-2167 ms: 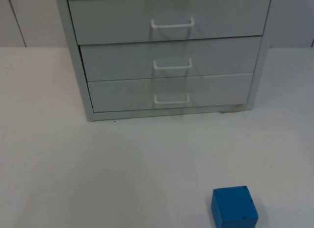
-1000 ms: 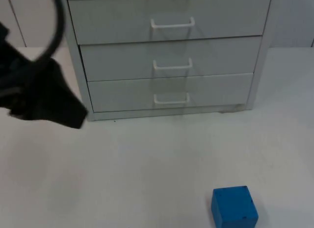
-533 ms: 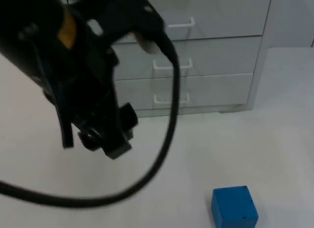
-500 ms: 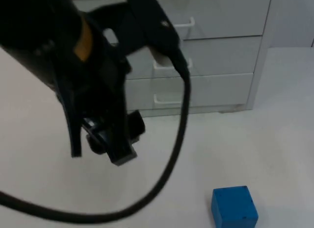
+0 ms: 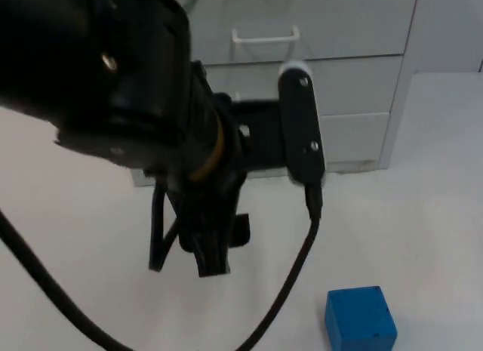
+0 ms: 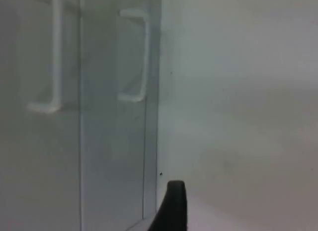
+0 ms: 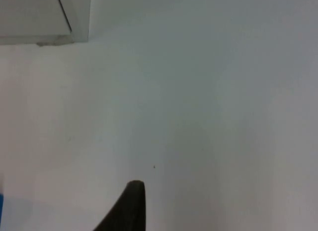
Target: Open the drawer with the left hand, place the block into the drawer with the right hand, then close the drawer with the left hand.
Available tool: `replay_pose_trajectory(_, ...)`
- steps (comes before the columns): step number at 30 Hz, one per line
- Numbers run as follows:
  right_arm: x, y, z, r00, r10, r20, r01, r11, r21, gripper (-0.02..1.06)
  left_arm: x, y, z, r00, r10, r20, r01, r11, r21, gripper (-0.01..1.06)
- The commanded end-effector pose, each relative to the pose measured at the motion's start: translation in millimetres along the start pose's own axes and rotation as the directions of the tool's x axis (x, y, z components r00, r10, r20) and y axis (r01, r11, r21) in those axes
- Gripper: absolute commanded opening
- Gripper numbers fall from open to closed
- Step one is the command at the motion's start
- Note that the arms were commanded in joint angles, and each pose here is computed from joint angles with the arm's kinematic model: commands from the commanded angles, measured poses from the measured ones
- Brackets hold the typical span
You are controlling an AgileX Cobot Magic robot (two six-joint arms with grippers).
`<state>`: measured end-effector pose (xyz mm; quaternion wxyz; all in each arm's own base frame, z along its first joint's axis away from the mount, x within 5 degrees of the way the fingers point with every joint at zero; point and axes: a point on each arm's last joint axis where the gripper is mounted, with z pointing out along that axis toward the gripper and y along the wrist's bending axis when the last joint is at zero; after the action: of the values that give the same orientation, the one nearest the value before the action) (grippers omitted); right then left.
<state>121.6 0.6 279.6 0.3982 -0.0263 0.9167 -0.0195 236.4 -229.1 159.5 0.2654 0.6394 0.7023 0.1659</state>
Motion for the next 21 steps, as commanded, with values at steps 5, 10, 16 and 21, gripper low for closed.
replay_pose_trajectory(5, -2, -1, 0, 1.0, 0.003, 0.021, -0.003, 1.0, 0.01, 1.05, -4, -13, 31, 0.997, 0.073, -0.023, -0.073, 0.997, -0.015, 0.75)
replay_pose_trajectory(10, -2, -1, 0, 1.0, 0.003, 0.021, -0.003, 1.0, 0.01, 1.05, -10, -14, 45, 0.994, 0.107, -0.015, -0.108, 0.993, -0.043, 0.75)
replay_pose_trajectory(16, -2, -1, 0, 1.0, 0.003, 0.028, -0.003, 1.0, 0.01, 1.05, -26, -6, 59, 0.996, 0.082, 0.025, -0.079, 0.99, -0.114, 0.75)
replay_pose_trajectory(21, -3, -1, 0, 1.0, 0.003, 0.029, -0.003, 1.0, 0.01, 1.05, -38, -5, 76, 0.995, 0.092, 0.031, -0.087, 0.989, -0.123, 0.75)
